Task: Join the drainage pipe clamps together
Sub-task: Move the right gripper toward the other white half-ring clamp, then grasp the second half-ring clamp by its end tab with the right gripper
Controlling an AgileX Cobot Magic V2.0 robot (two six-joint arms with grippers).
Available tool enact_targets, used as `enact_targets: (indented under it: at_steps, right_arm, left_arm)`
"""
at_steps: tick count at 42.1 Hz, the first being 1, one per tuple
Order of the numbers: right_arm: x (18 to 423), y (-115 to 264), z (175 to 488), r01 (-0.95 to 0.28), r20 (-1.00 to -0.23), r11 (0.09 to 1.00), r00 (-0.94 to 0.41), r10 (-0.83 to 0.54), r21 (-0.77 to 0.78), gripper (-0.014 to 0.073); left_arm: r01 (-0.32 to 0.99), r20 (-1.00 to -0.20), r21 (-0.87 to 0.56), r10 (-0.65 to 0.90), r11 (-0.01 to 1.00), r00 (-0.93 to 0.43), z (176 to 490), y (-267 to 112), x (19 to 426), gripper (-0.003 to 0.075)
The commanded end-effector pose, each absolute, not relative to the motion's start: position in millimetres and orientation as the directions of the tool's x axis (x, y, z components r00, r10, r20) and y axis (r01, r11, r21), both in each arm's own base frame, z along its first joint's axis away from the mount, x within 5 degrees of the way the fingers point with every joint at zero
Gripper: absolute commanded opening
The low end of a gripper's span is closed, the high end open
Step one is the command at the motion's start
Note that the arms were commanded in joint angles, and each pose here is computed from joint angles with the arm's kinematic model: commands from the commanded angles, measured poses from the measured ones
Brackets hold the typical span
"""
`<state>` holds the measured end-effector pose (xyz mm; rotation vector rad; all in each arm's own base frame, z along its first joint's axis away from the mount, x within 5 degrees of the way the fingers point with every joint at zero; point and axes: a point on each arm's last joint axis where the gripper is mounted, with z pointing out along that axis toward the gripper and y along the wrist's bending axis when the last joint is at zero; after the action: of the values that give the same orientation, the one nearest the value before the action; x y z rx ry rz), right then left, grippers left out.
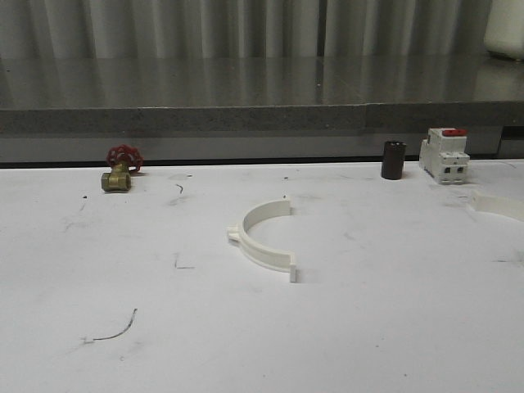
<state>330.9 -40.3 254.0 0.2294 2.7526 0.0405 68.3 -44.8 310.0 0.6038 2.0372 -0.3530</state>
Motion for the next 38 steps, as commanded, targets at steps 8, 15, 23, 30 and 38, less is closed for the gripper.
enact_targets:
  at_steps: [8, 15, 23, 30, 38]
  right_arm:
    - [367.3, -52.2, 236.6, 0.153, -0.384, 0.987, -0.909, 0.161, 0.052, 0.0461]
    - [374.7, -56.5, 217.1, 0.159, -0.354, 0.986, -0.92, 0.166, 0.05, 0.0461]
    - [379.6, -57.3, 206.0, 0.161, -0.35, 0.986, -0.922, 0.168, 0.05, 0.0459]
    - [382.7, -57.9, 196.9, 0.161, -0.34, 0.986, -0.925, 0.168, 0.049, 0.0459]
    - [384.4, -56.8, 191.7, 0.158, -0.332, 0.986, -0.929, 0.165, 0.049, 0.0332]
  left_arm:
    - [0.543, -0.907, -0.014, 0.218, 0.84, -0.361, 324.3, -46.5, 71.2, 0.0249]
    - [0.543, -0.907, -0.014, 0.218, 0.84, -0.361, 324.3, -46.5, 71.2, 0.0249]
    - [0.543, -0.907, -0.014, 0.218, 0.84, -0.361, 324.3, -46.5, 71.2, 0.0249]
    - [0.543, -0.907, -0.014, 0.218, 0.84, -0.361, 324.3, -46.5, 71.2, 0.0249]
    - [0.543, -0.907, -0.014, 0.218, 0.84, -0.361, 324.3, -46.5, 71.2, 0.0249]
